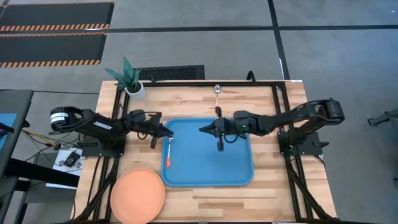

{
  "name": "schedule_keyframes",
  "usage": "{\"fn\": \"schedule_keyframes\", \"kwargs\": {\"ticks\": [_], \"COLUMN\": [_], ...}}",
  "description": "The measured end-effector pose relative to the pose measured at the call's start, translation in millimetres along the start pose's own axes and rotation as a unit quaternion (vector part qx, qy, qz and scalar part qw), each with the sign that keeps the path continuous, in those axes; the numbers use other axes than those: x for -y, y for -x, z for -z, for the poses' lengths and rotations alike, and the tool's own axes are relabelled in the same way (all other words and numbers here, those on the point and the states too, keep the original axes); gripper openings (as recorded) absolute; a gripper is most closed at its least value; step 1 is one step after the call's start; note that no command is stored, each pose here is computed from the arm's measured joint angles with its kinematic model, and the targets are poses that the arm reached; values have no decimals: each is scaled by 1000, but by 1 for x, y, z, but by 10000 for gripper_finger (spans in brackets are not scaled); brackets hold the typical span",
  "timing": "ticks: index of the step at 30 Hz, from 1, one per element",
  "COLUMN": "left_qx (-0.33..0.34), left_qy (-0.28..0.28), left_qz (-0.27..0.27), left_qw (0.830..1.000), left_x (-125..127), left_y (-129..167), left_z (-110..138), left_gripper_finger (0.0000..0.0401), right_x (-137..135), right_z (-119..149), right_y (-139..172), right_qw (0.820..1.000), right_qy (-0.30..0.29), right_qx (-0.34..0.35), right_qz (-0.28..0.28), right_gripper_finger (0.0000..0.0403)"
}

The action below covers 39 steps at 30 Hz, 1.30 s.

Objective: Pick and place plate/cup/fork/spoon on tray
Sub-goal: Put the orange plate on the blue serving tray

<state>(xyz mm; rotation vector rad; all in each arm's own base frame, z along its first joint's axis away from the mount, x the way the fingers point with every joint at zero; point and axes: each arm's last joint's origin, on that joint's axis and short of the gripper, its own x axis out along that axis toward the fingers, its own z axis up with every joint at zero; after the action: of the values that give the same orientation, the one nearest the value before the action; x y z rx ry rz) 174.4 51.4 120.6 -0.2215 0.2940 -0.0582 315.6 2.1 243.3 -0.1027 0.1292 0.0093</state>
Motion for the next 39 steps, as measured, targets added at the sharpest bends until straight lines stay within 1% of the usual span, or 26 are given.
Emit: {"fn": "schedule_keyframes", "kwargs": {"ticks": [1, 4, 10, 13, 16, 19, 21, 24, 29, 32, 35, 39], "left_qx": [-12, -22, -28, -35, -56, -89, -120, -165, -231, -274, -318, -368], "left_qy": [-3, -16, -11, -16, -16, -11, -10, -26, -46, -47, -25, -7], "left_qz": [-6, -17, 11, 9, 8, 5, -1, -8, -4, 1, 1, -15], "left_qw": [1000, 999, 999, 999, 998, 996, 993, 986, 972, 961, 948, 930], "left_x": [3, 9, 26, 33, 39, 46, 53, 68, 101, 121, 137, 155], "left_y": [-1, -4, -7, -7, -9, -16, -20, -28, -32, -29, -24, -14], "left_z": [3, 5, 6, 7, 6, 2, -2, -10, -23, -28, -32, -38], "left_gripper_finger": [0, 0, 0, 0, 0, 0, 0, 0, 0, 0, 0, 9], "right_x": [-1, -3, -12, -15, -17, -22, -27, -38, -68, -86, -102, -121], "right_z": [0, -1, 20, 31, 38, 51, 58, 59, 61, 66, 67, 69], "right_y": [5, 20, 33, 34, 34, 30, 25, 22, 25, 30, 34, 38], "right_qw": [1000, 1000, 999, 999, 998, 998, 997, 996, 991, 992, 993, 992], "right_qy": [0, -2, -13, -24, -37, -49, -52, -51, -60, -68, -74, -81], "right_qx": [1, 14, 30, 29, 41, 14, 9, 28, 48, 47, 52, 75], "right_qz": [0, 9, -2, -17, -36, -46, -52, -69, -113, -94, -72, -67], "right_gripper_finger": [5, 3, 5, 4, 4, 5, 5, 4, 5, 4, 5, 7]}}
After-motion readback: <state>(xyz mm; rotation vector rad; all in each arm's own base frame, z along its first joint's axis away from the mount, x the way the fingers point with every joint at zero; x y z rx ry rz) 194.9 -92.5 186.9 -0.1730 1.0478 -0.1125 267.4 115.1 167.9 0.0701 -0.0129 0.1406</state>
